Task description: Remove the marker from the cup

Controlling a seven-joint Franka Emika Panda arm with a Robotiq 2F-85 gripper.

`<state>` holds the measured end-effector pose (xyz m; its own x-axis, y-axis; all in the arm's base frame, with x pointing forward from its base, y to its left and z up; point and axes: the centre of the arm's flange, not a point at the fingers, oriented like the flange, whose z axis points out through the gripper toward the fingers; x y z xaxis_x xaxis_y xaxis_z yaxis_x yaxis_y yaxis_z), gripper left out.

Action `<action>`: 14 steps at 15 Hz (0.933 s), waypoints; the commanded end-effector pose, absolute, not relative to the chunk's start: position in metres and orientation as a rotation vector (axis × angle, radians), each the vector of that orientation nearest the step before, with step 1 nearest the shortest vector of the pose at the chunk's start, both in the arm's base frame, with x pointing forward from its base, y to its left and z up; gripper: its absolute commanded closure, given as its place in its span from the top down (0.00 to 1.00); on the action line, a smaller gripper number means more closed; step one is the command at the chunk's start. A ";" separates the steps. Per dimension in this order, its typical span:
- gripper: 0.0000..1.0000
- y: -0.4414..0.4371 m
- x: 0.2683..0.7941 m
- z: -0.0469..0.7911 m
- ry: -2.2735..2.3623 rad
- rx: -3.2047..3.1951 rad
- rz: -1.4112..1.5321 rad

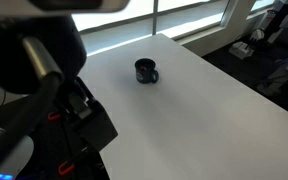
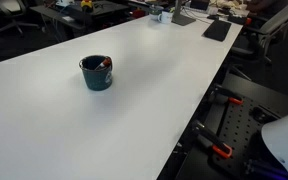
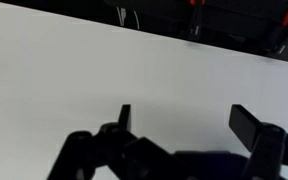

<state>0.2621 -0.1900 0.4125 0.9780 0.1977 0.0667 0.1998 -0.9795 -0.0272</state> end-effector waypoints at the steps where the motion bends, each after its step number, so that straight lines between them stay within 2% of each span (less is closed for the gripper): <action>1: 1.00 -0.190 0.262 0.413 -0.311 -3.091 -0.099; 14: 1.00 -0.183 0.271 0.413 -0.283 -3.115 -0.035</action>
